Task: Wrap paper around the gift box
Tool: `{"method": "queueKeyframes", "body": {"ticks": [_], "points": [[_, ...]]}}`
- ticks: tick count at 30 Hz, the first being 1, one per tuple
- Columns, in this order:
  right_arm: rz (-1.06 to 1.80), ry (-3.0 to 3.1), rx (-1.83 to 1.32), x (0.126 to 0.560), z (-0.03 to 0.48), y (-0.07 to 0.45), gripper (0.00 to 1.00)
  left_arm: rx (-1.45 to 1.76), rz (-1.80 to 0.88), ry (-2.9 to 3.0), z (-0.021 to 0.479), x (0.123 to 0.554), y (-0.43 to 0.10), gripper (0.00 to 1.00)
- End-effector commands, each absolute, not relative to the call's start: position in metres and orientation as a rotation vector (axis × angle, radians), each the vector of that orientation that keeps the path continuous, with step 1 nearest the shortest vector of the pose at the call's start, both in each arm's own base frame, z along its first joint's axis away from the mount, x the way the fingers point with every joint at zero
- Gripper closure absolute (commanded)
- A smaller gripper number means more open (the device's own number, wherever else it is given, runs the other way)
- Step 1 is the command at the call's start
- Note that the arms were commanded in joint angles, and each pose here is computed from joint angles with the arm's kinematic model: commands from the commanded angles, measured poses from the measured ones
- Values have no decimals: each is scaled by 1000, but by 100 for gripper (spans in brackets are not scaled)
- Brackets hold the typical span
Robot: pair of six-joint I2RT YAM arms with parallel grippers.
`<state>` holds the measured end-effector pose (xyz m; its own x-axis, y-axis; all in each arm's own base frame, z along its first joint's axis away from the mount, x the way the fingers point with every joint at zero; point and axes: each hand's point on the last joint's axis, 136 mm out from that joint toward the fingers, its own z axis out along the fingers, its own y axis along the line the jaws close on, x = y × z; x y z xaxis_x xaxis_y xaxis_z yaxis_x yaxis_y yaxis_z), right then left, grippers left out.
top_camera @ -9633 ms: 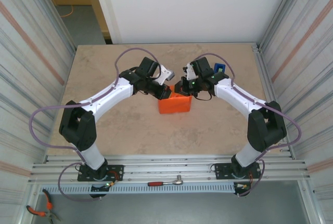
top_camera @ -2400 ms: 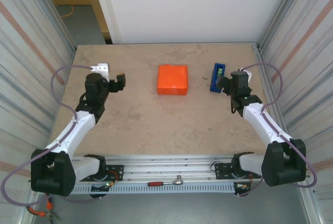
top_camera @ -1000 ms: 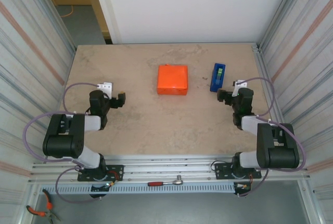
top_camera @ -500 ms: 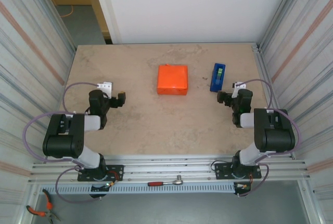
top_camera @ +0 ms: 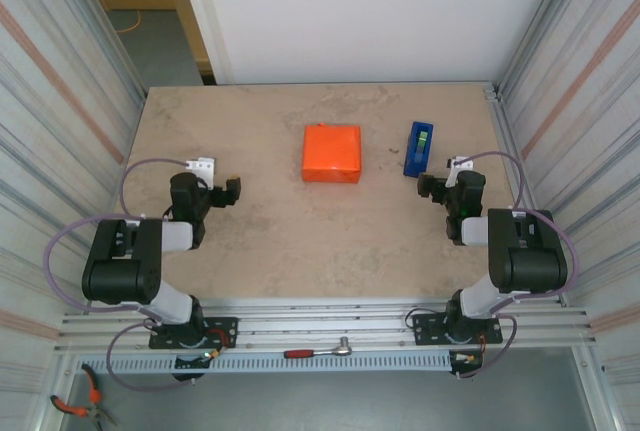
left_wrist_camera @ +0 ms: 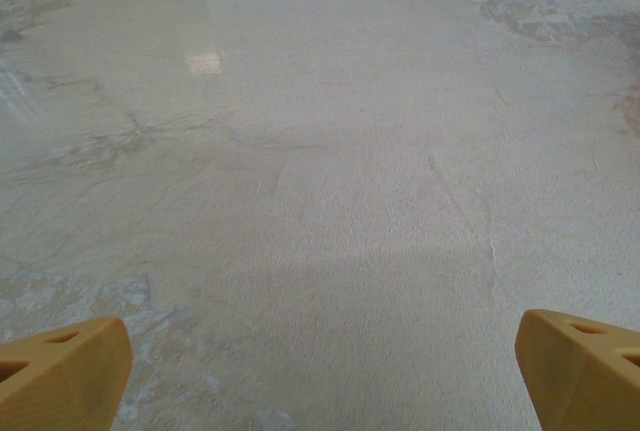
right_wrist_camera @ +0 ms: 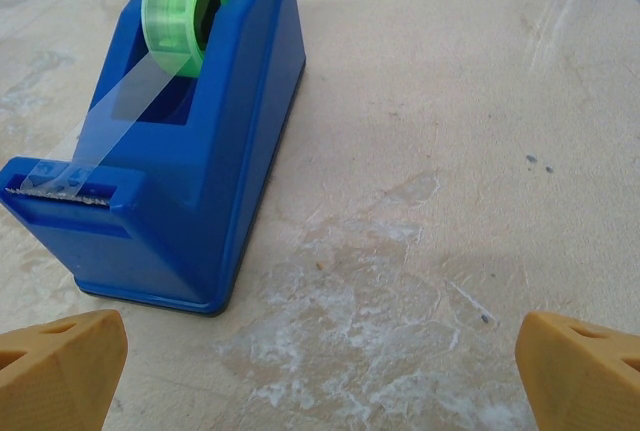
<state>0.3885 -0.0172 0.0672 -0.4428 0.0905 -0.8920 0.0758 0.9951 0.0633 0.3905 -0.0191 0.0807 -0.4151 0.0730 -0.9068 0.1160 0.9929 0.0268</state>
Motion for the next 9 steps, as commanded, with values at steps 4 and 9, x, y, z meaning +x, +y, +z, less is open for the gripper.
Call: {"method": "queueKeyframes", "body": {"ticks": [4,9], "points": [[33,2007,130,398,78,-16,2,128,-27,1969,91,397,-15,1],[29,1988,129,395,82,-17,2,130,-27,1966,91,396,-16,1]]}}
